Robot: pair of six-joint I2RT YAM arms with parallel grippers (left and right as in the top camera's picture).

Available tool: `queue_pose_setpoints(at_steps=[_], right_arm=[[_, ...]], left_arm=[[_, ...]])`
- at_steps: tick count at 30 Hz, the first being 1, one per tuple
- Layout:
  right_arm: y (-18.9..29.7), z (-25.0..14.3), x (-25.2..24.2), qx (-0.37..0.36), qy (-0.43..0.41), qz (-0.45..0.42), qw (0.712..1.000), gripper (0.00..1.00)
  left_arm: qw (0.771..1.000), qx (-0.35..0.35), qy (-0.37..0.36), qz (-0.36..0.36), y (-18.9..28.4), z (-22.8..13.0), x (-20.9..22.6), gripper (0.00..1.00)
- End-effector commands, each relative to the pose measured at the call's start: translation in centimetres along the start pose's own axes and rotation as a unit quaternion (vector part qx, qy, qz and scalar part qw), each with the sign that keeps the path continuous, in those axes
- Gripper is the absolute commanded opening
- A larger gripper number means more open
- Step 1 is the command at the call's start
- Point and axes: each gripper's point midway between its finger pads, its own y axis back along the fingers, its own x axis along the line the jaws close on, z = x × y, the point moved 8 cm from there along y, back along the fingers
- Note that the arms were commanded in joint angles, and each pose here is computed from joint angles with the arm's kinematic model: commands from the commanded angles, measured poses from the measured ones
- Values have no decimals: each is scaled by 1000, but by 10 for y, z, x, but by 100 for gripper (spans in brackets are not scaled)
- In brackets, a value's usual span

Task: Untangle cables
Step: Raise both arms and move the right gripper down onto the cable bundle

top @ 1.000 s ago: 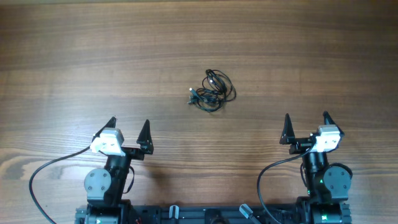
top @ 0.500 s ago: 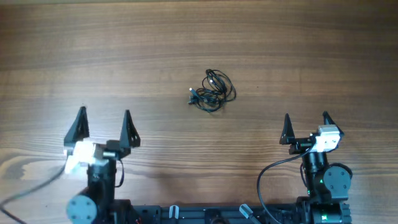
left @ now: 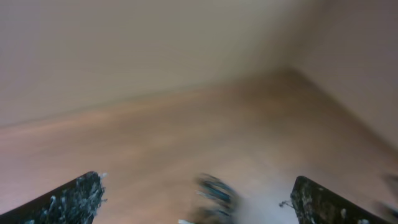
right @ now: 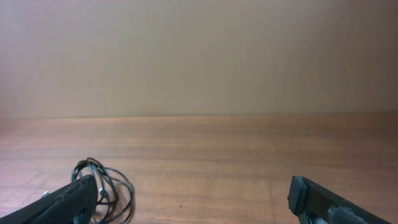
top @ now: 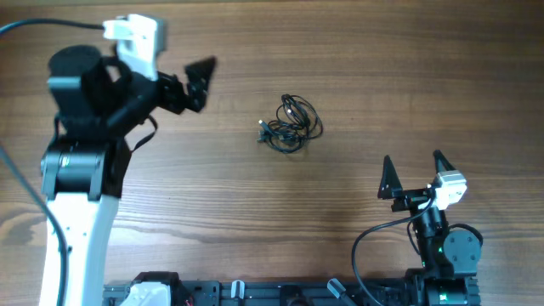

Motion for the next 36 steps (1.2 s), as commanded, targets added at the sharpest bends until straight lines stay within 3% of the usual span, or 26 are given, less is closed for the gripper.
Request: queue_pose_setpoints(at_steps=[1,2,4,6,9,11,15,17,19,21,22,24,25,29,32,34,36], right_arm=[[0,-6,2,20,-88,13,996,100],[-1,-7,2,23,-139,12,990,100],[-1,4,3,-8,-178,17,984,100],[3,33,13,-81,-117,73,987,100],[15,83,20,-139,-42,80,986,100],[20,112,23,-102,-13,72,992,100],[2,152,30,64,-7,87,994,100],[-26,174,41,137,-33,153,978,100],[-47,187,59,165,-64,274,945,100],[-62,186,73,192,-132,382,894,100],[-82,177,73,228,-201,387,870,100],[-109,156,68,274,-257,366,851,100],[-122,142,68,293,-265,354,848,99],[-147,97,85,362,-225,201,882,99],[-151,101,94,418,-149,111,889,99],[-159,98,92,469,-90,74,876,99],[-170,81,100,494,-87,117,857,99]], left_arm=[[981,50,46,-180,-21,-17,-16,100],[979,65,72,-178,-27,-22,-12,100],[972,122,186,-77,-39,-41,9,100],[952,173,250,21,-40,-63,23,100],[944,195,262,44,-41,-71,21,100],[945,188,265,37,-45,-68,16,100],[936,178,300,43,-60,-66,12,100],[904,176,362,142,-70,-78,34,100],[897,193,375,133,-81,-87,37,100],[891,208,381,134,-90,-95,41,100],[887,215,381,147,-94,-101,46,100],[878,234,387,156,-103,-113,51,100],[875,242,389,158,-107,-118,53,100],[850,292,404,172,-119,-144,59,100],[843,303,408,175,-121,-151,61,100],[846,297,406,174,-123,-149,62,100],[848,294,406,173,-123,-148,62,100]])
